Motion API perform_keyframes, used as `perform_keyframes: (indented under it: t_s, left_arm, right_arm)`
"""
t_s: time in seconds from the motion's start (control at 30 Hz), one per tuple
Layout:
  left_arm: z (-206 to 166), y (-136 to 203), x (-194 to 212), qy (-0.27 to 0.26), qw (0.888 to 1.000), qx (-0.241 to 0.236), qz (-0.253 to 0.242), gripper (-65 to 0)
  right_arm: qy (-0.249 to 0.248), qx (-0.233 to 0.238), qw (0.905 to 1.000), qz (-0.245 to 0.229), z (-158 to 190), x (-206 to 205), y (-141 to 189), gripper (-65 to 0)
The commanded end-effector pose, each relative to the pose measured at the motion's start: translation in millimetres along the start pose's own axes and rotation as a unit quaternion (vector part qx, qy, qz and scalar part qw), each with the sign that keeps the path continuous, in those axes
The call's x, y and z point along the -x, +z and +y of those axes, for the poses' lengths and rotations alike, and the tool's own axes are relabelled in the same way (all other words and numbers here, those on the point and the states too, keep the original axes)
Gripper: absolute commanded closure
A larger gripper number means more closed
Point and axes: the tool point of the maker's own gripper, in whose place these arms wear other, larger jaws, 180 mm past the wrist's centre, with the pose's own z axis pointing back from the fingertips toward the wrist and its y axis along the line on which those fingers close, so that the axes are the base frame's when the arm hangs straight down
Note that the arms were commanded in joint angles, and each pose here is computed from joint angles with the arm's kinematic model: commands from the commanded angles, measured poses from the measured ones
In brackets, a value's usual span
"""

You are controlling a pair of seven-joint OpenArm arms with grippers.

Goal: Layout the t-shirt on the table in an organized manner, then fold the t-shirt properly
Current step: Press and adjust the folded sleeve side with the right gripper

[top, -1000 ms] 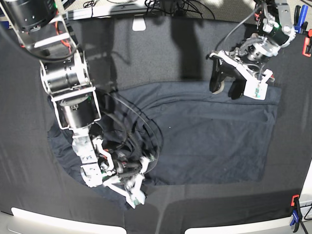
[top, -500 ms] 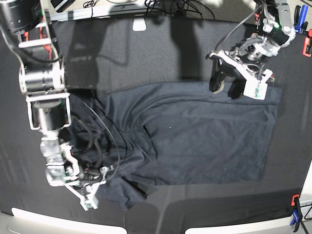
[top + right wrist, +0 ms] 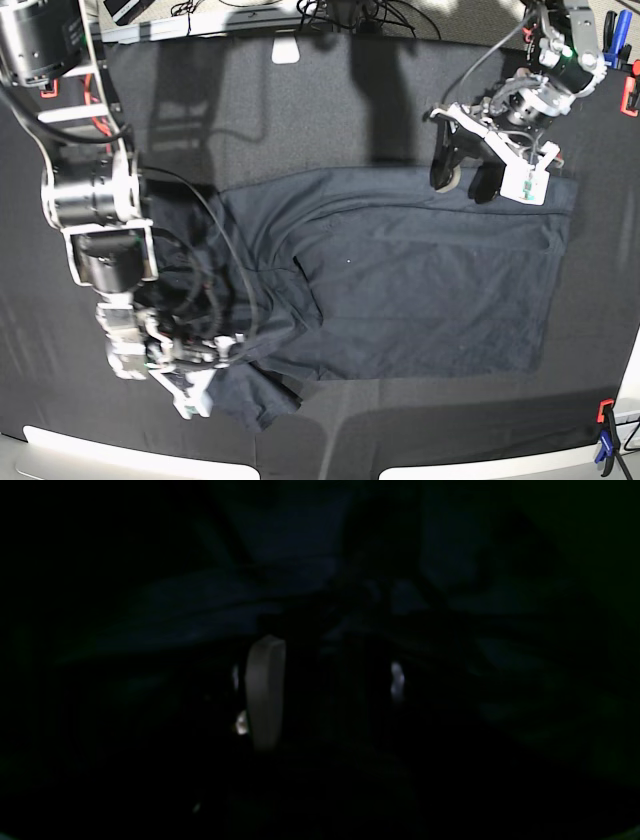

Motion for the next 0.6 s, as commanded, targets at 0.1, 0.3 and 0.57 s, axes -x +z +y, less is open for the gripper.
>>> perform_keyframes:
  t_s: [0.1, 0.3, 0.57]
  left_arm:
    - [-1.8, 1.7, -10.4, -0.001, 1.0, 0.004, -0.017, -32.0]
    - [-1.8, 1.6, -10.3, -0.001, 1.0, 0.004, -0.017, -32.0]
    - [-1.8, 1.6, -10.3, -0.001, 1.0, 0.004, -0.017, -32.0]
  right_arm:
    - [-0.012, 0.011, 0.9999, 0.002, -8.4, -0.4, 0.6, -25.2]
    - [-0.01, 0.023, 0.9995, 0.018, -12.1, 12.7, -2.6, -17.3]
    - [0.016, 0.035, 0.9982, -0.045, -15.5, -16.9, 1.5, 0.0]
